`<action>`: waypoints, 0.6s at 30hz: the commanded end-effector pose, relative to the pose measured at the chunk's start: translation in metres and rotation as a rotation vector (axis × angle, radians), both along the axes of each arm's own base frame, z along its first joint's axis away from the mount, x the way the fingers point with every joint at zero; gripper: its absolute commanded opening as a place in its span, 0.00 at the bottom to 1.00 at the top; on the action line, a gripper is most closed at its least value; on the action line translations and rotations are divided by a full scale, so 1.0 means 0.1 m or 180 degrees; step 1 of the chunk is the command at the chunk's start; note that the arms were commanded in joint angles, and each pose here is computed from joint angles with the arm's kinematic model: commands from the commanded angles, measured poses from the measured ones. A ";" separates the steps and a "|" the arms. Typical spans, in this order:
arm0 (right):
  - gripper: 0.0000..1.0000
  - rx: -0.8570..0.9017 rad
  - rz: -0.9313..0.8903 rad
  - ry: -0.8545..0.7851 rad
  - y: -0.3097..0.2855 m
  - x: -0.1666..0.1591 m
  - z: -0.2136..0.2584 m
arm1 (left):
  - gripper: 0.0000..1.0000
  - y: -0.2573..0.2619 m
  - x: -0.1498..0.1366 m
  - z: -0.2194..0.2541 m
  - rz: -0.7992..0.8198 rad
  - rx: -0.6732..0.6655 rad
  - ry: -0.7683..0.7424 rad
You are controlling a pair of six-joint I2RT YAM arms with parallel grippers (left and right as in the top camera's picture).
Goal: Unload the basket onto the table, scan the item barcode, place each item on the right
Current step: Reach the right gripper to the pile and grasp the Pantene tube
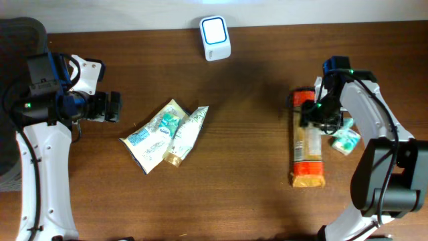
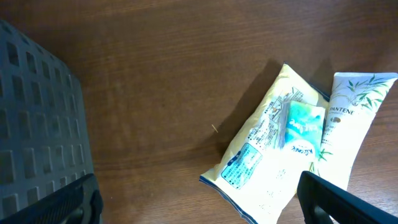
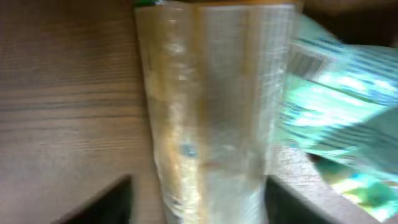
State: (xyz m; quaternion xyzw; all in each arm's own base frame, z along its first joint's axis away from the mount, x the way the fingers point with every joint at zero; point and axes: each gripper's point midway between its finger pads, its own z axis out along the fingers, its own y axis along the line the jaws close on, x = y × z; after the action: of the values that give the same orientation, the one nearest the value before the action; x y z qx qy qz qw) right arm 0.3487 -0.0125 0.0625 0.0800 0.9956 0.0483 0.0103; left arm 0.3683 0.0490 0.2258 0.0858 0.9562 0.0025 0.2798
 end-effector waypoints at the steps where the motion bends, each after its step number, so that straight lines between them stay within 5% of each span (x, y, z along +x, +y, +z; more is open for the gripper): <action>1: 0.79 0.0001 -0.0038 -0.0176 -0.01 0.10 0.21 | 0.99 -0.01 0.01 0.05 -0.0051 0.0007 -0.0051; 7: 0.75 0.1285 0.0305 -0.0595 1.13 0.42 0.88 | 0.99 -0.01 0.01 0.05 -0.0051 0.0007 -0.0051; 10: 0.99 0.1380 0.0195 -0.0432 1.91 0.35 0.72 | 0.99 -0.01 0.01 0.05 -0.0051 0.0007 -0.0051; 18: 0.99 0.0928 -0.0018 -0.0604 3.27 0.10 -0.05 | 0.99 -0.01 0.01 0.05 -0.0051 0.0007 -0.0051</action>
State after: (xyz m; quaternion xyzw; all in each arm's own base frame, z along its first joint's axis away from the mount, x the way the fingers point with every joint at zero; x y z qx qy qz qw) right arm 0.3620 0.3046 0.0771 0.0388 0.9674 0.2380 0.0774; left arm 0.3683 0.0490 0.2258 0.0858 0.9562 0.0023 0.2798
